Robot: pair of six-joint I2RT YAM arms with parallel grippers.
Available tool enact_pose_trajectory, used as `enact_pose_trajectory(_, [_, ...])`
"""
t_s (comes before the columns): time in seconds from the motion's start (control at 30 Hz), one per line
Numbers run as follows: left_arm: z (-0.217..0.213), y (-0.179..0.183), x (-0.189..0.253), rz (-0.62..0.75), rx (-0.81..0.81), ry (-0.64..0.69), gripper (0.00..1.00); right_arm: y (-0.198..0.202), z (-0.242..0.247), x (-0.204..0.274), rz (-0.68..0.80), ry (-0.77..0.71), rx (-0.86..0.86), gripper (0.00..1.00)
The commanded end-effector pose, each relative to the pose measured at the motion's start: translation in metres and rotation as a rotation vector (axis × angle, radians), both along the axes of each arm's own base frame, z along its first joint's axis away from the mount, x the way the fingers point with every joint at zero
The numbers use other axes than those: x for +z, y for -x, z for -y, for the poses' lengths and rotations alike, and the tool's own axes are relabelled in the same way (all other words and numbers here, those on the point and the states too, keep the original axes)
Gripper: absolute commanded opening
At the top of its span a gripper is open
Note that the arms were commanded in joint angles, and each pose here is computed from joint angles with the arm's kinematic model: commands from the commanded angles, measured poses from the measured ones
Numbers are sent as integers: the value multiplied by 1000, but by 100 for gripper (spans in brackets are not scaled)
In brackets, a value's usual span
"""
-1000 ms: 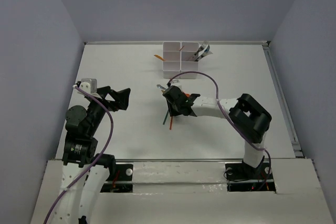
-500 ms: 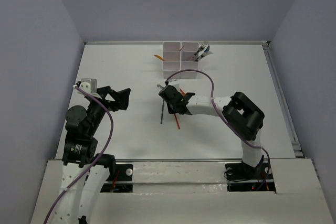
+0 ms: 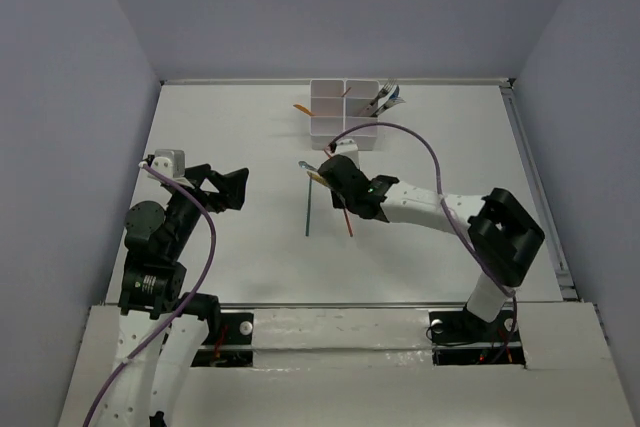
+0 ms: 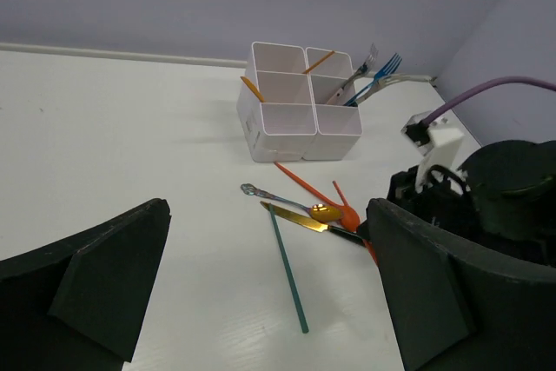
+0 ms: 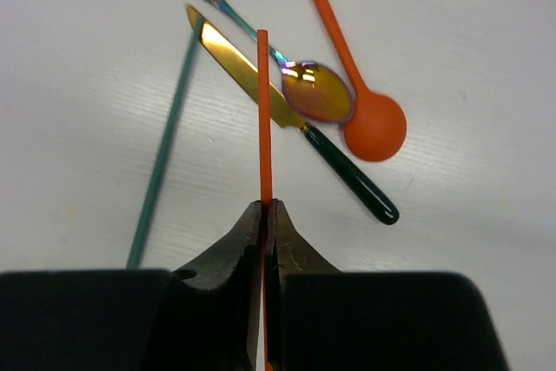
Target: Sort the eating utensils into containers
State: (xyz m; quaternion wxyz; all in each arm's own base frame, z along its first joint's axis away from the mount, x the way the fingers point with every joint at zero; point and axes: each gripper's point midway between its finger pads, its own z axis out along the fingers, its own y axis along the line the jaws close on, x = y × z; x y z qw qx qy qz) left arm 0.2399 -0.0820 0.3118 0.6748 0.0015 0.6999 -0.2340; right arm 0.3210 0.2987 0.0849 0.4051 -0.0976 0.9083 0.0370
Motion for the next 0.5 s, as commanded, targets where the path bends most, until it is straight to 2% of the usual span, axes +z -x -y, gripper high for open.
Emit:
enact_pose_trajectory(0.0, [1,0,10,46,-12,5,99,-33,-8,104,307,-202,23,0])
enact_pose_trajectory(0.03, [1,0,10,46,-12,5,99,-45,-10,133,400,-279,16,0])
enact_pose_trajectory(0.17, [2,1,10,46,-17,3,99,-75,4,214,642,-386,25,0])
enact_pose_trajectory(0.33, [3,2,11,50,-23,2,99,-129,17,282,857,-446,10,0])
enact_pose_trajectory(0.43, [3,2,12,50,-26,0,99,-157,10,289,936,-430,22,0])
enact_pose_trajectory(0.47, [3,2,12,50,-26,0,99,-166,12,306,987,-433,20,0])
